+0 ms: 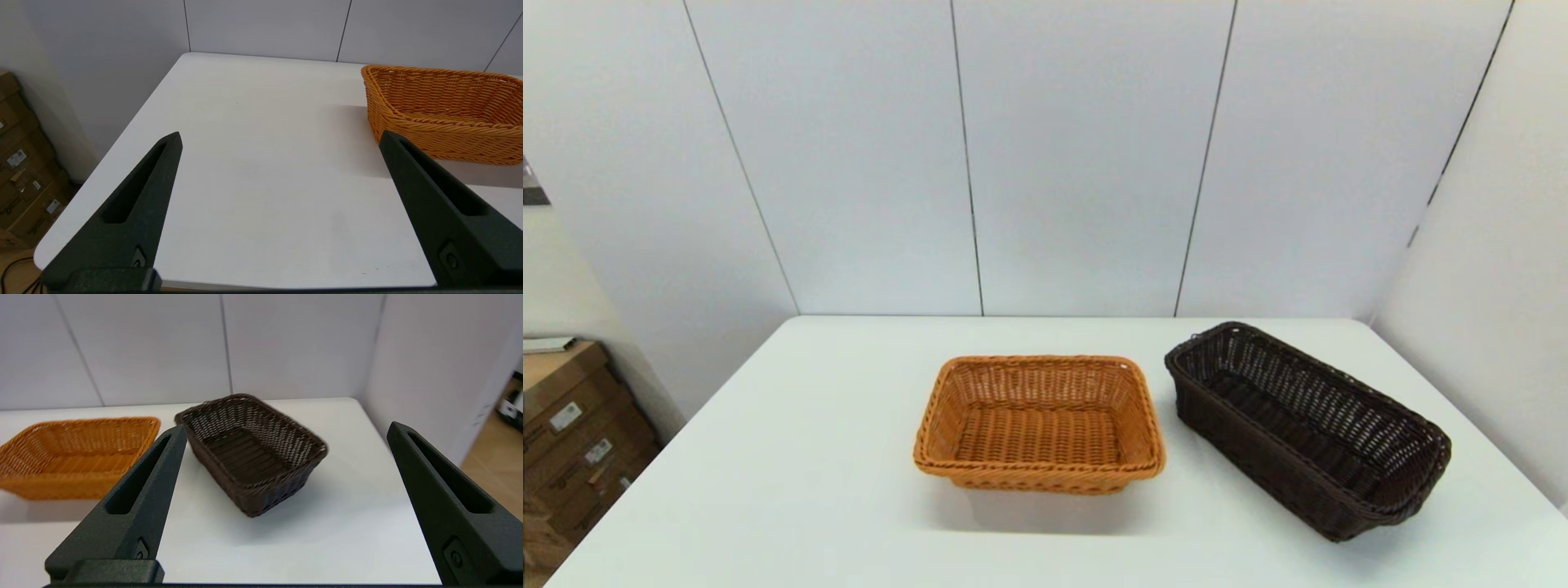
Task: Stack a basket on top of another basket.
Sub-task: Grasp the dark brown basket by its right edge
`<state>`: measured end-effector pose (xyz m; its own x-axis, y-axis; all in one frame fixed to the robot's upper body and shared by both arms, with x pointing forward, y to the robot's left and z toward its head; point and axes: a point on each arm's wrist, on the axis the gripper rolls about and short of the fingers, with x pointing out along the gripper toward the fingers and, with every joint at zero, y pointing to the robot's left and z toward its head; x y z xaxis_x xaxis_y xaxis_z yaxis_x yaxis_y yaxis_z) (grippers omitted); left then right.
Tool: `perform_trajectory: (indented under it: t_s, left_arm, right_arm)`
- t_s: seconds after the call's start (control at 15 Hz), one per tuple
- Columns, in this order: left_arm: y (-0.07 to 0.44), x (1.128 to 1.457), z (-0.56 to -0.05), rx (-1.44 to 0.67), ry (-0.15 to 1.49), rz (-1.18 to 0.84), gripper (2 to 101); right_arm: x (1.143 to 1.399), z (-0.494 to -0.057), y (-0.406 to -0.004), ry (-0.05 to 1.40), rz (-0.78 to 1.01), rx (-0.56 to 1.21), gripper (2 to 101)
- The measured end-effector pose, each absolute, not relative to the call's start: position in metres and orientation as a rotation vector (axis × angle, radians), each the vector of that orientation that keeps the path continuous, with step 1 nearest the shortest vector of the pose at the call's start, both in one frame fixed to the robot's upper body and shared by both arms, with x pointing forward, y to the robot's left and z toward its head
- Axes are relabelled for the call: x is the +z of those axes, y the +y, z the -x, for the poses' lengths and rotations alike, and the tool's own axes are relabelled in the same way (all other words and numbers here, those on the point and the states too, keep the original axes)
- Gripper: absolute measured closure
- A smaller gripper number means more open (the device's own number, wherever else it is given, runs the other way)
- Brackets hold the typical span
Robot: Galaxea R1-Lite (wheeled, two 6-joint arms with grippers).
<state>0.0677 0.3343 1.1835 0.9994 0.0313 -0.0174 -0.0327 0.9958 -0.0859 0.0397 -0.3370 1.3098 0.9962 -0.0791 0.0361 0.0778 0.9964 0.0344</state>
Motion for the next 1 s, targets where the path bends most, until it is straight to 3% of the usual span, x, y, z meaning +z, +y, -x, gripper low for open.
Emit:
perform_trajectory:
  t_s: [0.33, 0.53, 0.73, 1.0]
  left_arm:
    - [0.334, 1.184, -0.068, 0.032, 0.016, 0.086, 5.4]
    - [0.334, 1.184, -0.068, 0.032, 0.015, 0.086, 5.4]
    - [0.334, 1.184, -0.068, 0.032, 0.016, 0.086, 5.4]
    - [0.334, 1.184, -0.068, 0.033, 0.016, 0.086, 5.4]
  right_arm:
    - [1.394, -0.08, -0.337, 0.097, -0.036, -0.18, 5.0]
    - [1.424, -0.127, -0.344, 0.264, -0.074, -0.247, 5.0]
    - [1.425, -0.18, -0.353, 0.462, -0.166, -0.337, 5.0]
    - [1.399, -0.244, -0.347, 0.686, -0.344, -0.449, 5.0]
